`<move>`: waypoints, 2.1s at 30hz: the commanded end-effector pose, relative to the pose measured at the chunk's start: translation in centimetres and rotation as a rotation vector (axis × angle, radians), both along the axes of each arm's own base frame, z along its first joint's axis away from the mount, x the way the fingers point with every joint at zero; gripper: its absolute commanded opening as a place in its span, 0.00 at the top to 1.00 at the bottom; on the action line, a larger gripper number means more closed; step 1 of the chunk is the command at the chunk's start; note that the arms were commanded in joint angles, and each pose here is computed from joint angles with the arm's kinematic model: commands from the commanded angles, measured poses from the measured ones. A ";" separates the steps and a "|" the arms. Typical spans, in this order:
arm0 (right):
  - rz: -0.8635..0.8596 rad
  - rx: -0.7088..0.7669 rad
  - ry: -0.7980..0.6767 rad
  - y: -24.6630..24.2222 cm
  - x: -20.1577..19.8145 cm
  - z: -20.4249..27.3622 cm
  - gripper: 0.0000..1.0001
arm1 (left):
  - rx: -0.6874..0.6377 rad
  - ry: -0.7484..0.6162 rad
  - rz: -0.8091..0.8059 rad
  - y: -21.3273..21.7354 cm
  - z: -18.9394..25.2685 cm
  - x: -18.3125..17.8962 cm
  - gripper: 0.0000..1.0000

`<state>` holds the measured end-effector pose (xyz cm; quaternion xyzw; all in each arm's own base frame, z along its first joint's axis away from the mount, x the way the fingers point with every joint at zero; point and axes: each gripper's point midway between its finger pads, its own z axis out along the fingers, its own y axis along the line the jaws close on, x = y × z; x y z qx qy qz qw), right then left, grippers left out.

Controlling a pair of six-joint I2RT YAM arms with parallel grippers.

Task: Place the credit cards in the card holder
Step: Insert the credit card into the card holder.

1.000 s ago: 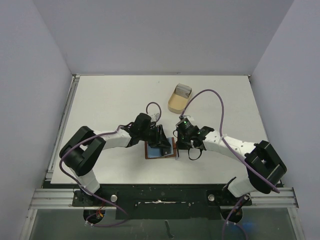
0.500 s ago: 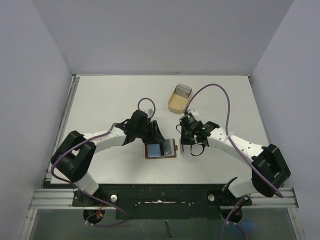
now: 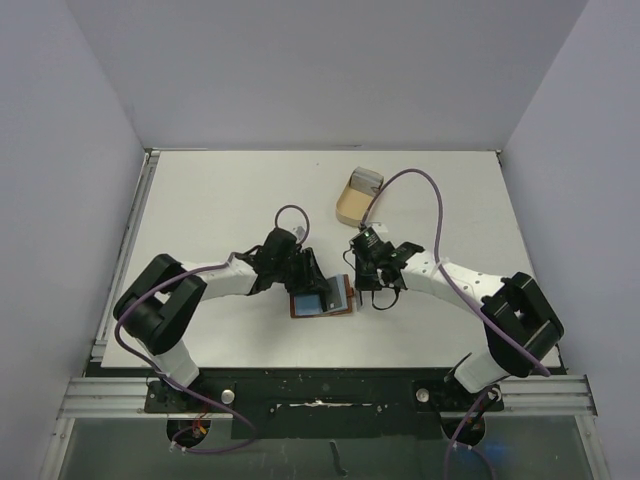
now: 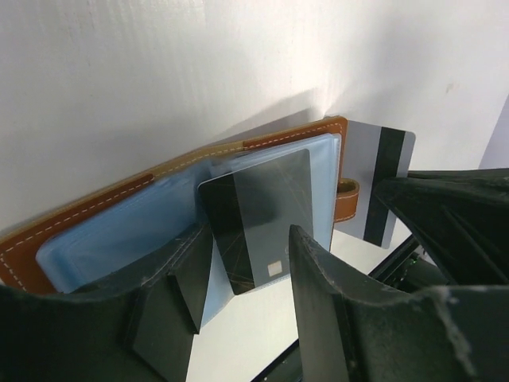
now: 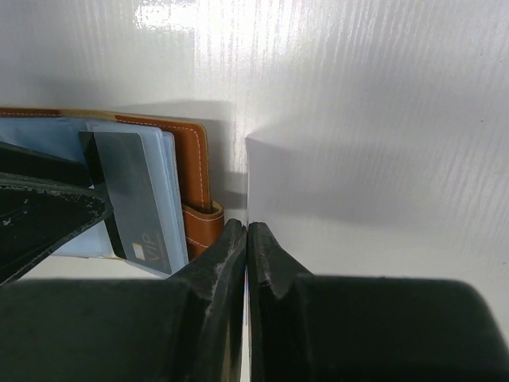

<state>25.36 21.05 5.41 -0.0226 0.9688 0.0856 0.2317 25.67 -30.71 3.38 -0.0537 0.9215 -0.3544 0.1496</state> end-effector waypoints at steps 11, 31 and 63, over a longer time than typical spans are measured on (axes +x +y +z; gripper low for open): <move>0.020 0.027 -0.007 1.7 -0.4 -1.3 1.00 | -0.207 -0.046 -0.046 -4.4 2.6 -0.4 0.61; -0.010 0.109 -0.150 1.1 0.2 7.6 1.00 | 0.084 -0.074 0.163 8.8 4.3 0.8 0.60; 0.154 0.215 -0.098 10.4 0.5 2.7 1.00 | -0.240 0.021 0.099 7.2 1.1 -2.1 0.92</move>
